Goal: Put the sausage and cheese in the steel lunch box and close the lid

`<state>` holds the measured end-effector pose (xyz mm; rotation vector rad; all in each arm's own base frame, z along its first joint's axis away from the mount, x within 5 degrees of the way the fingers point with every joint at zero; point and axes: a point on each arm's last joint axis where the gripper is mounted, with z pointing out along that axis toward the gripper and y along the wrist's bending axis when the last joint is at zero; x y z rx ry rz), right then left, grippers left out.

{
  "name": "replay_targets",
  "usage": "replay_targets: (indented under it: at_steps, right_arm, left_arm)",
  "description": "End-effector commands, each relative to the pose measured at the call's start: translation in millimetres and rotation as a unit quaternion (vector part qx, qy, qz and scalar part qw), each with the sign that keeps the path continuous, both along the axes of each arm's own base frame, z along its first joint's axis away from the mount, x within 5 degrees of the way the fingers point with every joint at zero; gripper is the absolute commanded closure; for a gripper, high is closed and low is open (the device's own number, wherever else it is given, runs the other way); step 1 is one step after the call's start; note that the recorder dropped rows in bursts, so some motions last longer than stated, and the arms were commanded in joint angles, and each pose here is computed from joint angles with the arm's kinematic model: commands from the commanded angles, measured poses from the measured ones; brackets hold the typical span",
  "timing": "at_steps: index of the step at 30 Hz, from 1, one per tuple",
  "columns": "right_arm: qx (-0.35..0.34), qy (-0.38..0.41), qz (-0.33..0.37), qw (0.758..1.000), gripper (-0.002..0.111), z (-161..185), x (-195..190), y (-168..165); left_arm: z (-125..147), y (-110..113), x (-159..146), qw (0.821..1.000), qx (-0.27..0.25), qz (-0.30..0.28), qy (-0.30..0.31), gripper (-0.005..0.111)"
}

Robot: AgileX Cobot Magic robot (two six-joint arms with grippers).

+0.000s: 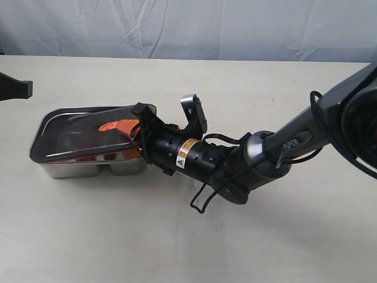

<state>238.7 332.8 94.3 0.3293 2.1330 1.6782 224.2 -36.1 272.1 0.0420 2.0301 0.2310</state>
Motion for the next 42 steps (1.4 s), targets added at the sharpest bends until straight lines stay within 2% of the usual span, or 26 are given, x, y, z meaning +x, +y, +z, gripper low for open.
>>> replay_targets:
  at_steps: [1,8,17,22,28,31,39,42]
  right_arm:
    - [-0.009,-0.005,0.011,1.000,0.059,-1,-1,1]
    - [0.023,-0.019,0.045,0.999,0.059,9,-6,5]
    - [-0.006,-0.034,0.080,0.996,0.059,24,2,-8]
    - [-0.057,0.003,0.095,0.994,0.059,18,0,-13]
    - [-0.071,-0.019,0.124,0.990,0.059,32,-4,-13]
    - [-0.137,-0.008,0.127,0.982,0.059,33,-6,-19]
    - [-0.200,-0.020,0.135,0.970,0.059,44,-8,-26]
    - [-0.244,-0.006,0.125,0.962,0.068,44,-8,-33]
  left_arm:
    - [-2,0,0,1.000,-0.004,0.000,0.003,0.107]
    - [-2,0,0,1.000,-0.003,0.002,0.003,0.107]
    - [-1,3,-1,1.000,0.002,0.012,0.001,0.107]
    - [2,3,-2,1.000,0.000,0.012,-0.004,0.107]
    - [4,3,-3,1.000,0.000,0.014,-0.008,0.107]
    - [4,3,-3,1.000,0.000,0.014,-0.008,0.107]
    - [4,3,-3,1.000,-0.001,0.012,-0.008,0.107]
    - [4,3,-3,1.000,-0.001,0.011,-0.008,0.107]
